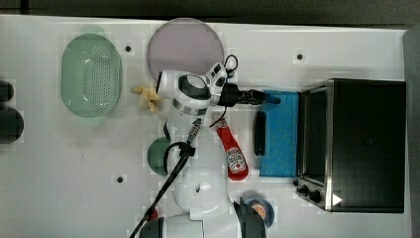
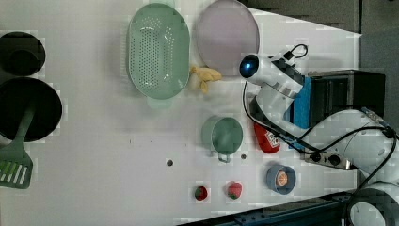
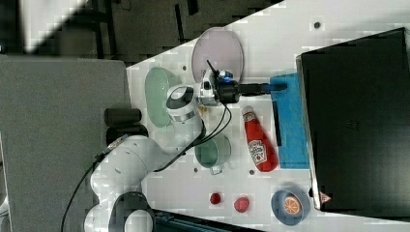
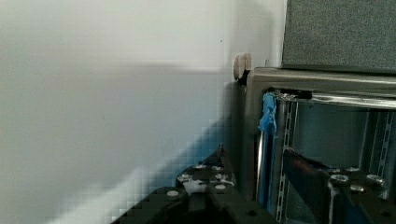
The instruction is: Flap close oven.
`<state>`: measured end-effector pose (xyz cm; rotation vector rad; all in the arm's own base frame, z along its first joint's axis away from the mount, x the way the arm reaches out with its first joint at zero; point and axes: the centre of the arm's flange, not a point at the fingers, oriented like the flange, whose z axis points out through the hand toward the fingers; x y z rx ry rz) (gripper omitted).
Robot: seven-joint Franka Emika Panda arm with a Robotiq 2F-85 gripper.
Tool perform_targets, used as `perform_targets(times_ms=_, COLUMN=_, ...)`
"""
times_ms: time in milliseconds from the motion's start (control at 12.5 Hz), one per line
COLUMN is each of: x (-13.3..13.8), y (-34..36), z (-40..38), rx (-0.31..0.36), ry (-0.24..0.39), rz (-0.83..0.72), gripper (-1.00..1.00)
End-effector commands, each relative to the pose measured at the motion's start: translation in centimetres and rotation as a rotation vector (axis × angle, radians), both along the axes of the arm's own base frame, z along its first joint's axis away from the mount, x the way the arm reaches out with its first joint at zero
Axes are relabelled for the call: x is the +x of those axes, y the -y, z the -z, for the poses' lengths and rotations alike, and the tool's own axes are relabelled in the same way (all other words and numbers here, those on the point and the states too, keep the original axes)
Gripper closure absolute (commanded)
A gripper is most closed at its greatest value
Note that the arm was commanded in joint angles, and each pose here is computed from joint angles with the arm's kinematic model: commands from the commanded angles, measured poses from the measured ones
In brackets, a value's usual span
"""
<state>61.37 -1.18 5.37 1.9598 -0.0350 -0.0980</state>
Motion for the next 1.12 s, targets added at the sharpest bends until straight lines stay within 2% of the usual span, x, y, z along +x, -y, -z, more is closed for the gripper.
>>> perform_targets(times_ms=80, x=1.0, y=-0.1, z=-1.4, rx=0.038, ry=0.071, rz=0.027, gripper=0.52)
perform_targets(times_ms=240, x=1.3, y=0.7, z=-3.4, rx=0.086, ry=0.057, rz=0.048, gripper=0.52)
perform_targets(times_ms=480, x=1.8, y=3.5, z=-8.5, rx=0.266, ry=0.005, rz=0.058, gripper=0.52)
perform_targets(times_ms=560, x=1.9, y=5.0, z=-10.6, rx=0.336, ry=0.007, rz=0.062, gripper=0.52)
perform_targets(times_ms=720, x=1.5, y=8.6, z=-14.6, rx=0.465, ry=0.025, rz=0.055, gripper=0.52)
perform_targets(times_ms=880, x=0.9, y=12.7, z=-17.8, rx=0.579, ry=0.073, rz=0.056, gripper=0.52)
perform_targets(times_ms=1040, x=0.3, y=16.1, z=-19.5, rx=0.677, ry=0.099, rz=0.049, gripper=0.52)
perform_targets(times_ms=1120, x=0.1, y=17.6, z=-20.1, rx=0.718, ry=0.093, rz=0.036, gripper=0.52)
